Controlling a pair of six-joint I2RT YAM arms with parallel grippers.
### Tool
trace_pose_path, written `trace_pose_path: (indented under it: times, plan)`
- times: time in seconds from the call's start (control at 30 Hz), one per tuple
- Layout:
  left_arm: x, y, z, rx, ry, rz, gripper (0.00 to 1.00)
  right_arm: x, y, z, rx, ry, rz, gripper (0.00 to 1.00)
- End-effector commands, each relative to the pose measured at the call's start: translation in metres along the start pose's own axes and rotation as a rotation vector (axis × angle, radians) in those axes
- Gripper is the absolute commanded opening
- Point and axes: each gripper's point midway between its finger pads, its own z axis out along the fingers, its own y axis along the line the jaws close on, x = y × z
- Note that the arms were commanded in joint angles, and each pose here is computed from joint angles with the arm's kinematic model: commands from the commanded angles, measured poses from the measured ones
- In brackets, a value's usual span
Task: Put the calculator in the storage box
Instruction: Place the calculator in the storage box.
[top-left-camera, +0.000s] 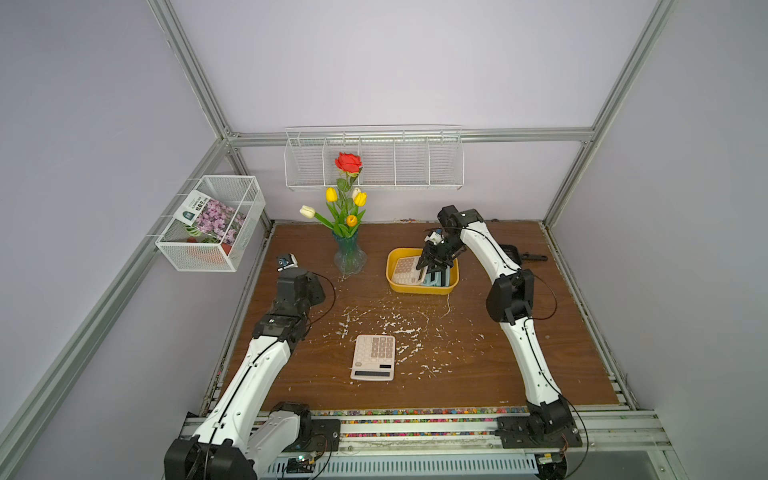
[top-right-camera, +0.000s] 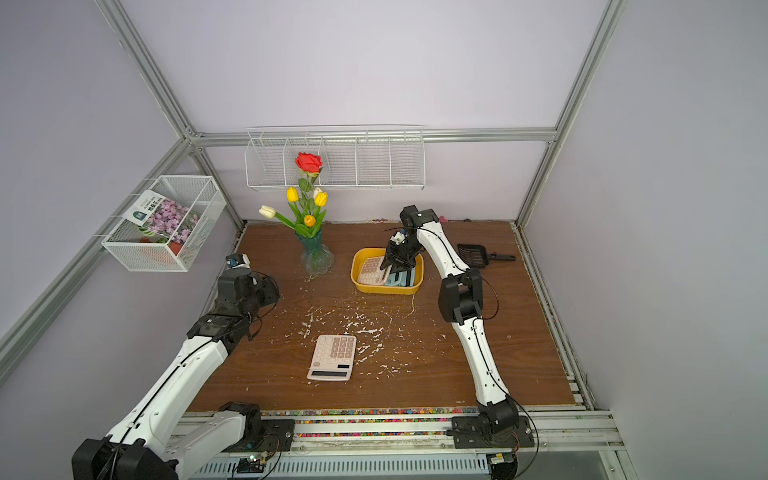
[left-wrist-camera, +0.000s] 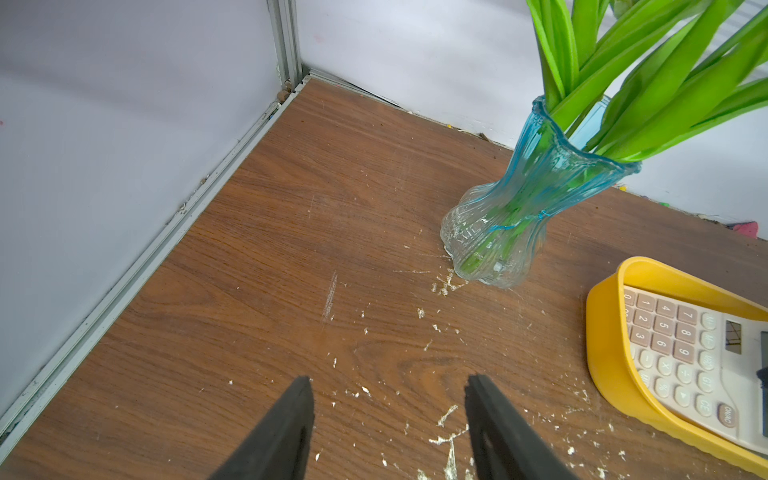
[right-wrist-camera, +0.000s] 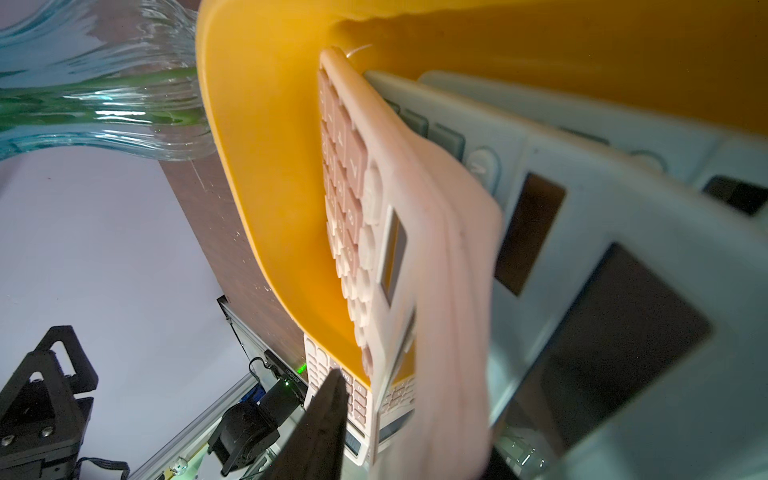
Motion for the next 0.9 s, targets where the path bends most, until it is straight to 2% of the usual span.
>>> trace_pose_path:
  times: [0.0,0.2,0.37,0.87]
  plan:
    - [-0.01,-0.002,-0.004,-0.002,-0.023,0.007,0.63,-0.003,0.008,-0.018,0.011,-0.053,-0.022,0.4]
    - [-0.01,-0.002,-0.004,0.0,-0.024,0.007,0.63,-0.002,0.008,-0.031,0.041,-0.076,-0.027,0.42]
    - [-0.01,-0.001,-0.004,-0.002,-0.024,0.006,0.63,-0.002,0.009,-0.038,0.056,-0.096,-0.029,0.33]
    - [-0.01,-0.002,-0.003,0.001,-0.022,0.006,0.62,-0.006,0.018,-0.038,0.036,-0.116,-0.038,0.16]
